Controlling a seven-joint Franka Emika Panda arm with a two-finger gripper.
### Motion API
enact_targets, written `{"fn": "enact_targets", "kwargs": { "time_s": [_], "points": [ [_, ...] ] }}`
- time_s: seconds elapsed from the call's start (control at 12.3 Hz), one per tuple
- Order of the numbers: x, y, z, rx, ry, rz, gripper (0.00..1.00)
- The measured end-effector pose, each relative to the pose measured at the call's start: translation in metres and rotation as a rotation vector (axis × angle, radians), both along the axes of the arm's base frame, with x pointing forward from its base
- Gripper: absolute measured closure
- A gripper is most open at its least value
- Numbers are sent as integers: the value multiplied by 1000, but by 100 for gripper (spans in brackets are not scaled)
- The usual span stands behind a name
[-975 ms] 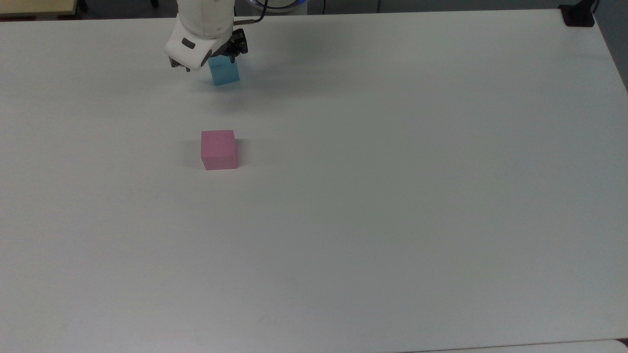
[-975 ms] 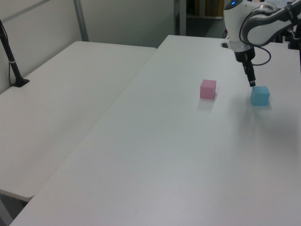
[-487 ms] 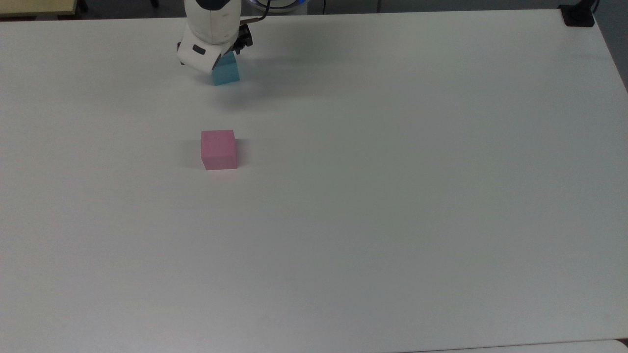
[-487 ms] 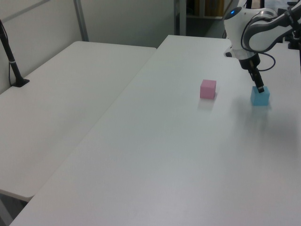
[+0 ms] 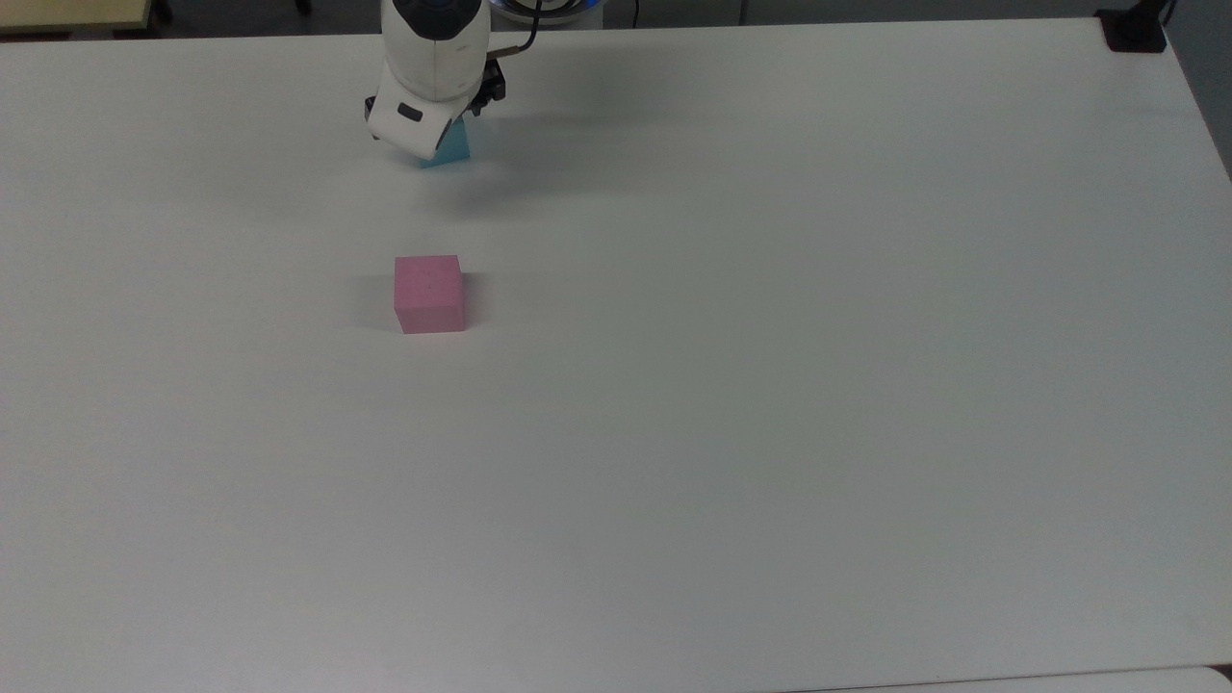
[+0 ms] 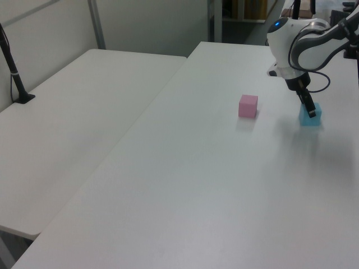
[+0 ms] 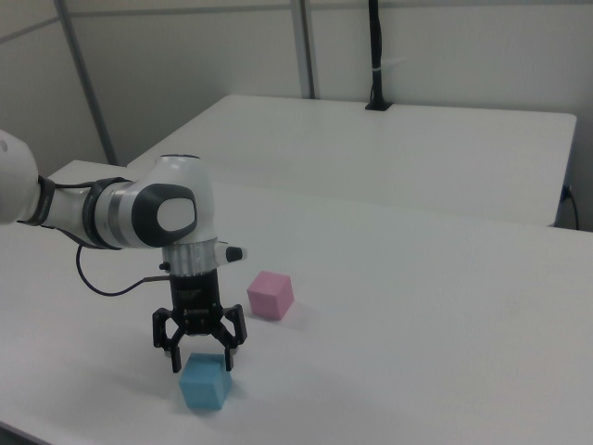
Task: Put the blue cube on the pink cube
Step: 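Lift the light-blue cube and carry it over the pink cube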
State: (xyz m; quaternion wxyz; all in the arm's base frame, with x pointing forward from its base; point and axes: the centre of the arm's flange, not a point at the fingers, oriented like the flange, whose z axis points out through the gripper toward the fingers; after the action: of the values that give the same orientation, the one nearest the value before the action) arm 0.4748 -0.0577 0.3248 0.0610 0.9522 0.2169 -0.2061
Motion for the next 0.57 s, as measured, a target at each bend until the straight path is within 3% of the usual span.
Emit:
{"fn": "enact_targets", "kwargs": {
  "time_s": [0.08,0.24,0.41,0.57],
  "points": [
    [0,0,-1,0,3,1,11],
    [2,0,1,0,-3,1,42],
    [11,-3,25,-10,6,-16,42],
    [38,-7,89,33,-58,-81,42]
  ]
}}
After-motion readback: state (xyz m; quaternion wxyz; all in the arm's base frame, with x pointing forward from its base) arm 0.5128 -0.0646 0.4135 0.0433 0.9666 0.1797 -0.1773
